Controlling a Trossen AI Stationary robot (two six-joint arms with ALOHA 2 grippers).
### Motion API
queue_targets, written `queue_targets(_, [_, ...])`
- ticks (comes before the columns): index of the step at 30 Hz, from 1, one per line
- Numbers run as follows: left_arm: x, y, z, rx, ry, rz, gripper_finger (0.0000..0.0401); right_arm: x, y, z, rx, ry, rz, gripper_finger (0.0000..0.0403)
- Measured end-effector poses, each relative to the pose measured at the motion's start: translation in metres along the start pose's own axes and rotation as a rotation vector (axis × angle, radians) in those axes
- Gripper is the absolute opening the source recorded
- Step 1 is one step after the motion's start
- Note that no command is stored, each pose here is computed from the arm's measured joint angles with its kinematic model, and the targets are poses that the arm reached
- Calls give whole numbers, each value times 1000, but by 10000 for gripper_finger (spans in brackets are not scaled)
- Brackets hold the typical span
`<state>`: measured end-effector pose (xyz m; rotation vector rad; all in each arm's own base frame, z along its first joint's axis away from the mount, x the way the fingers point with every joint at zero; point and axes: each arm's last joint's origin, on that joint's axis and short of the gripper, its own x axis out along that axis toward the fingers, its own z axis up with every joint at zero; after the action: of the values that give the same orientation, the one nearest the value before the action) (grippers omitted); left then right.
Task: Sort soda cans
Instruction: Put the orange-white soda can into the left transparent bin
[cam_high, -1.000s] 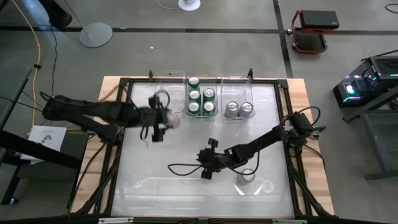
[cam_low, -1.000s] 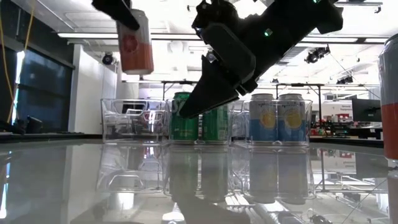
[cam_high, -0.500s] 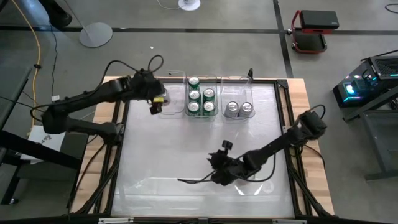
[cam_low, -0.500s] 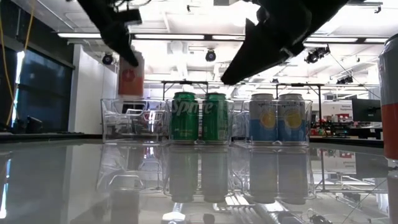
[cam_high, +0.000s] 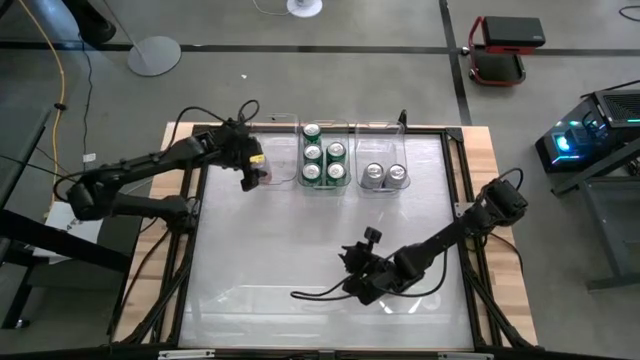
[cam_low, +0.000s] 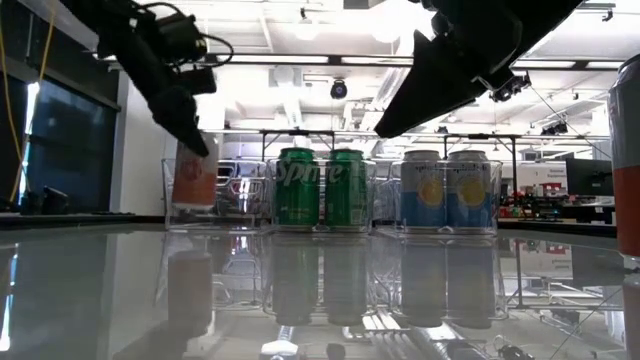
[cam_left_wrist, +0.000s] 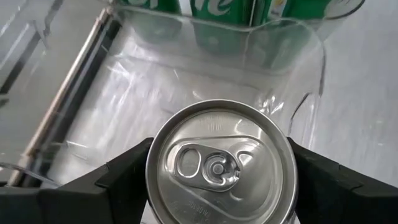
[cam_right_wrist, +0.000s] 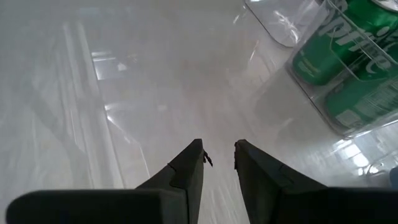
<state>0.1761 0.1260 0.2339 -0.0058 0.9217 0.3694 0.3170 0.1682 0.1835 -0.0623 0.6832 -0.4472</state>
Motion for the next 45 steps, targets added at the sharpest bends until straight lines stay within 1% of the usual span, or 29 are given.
queue_targets(7, [11, 4, -12, -34, 36, -28, 301, 0, 0, 0, 2, 0, -1, 87])
queue_targets(11, [21, 5, -14, -54, 73, -50, 303, 0, 0, 1, 6, -3, 1, 87])
queue_targets(17, [28, 6, -13, -61, 77, -64, 304, 0, 0, 1, 6, -3, 2, 87])
queue_targets(20, [28, 6, -13, -65, 78, -70, 312, 0, 0, 1, 5, -3, 2, 87])
queue_targets(26, [25, 7, -9, -67, 96, -77, 347, 0, 0, 1, 5, -2, 2, 87])
queue_targets(34, [9, 12, 7, -50, 111, -81, 352, -2, -2, 2, 2, -8, -7, 87])
queue_targets(39, [-7, 15, 23, -38, 93, -77, 353, -23, -14, 16, 5, -37, 9, 87])
queue_targets(42, [-20, 15, 34, -37, 39, -53, 353, -49, -25, 24, -15, -54, 48, 87])
queue_targets(45, [-36, 9, 45, -25, -47, 19, 353, -79, -39, 33, -10, -80, 112, 87])
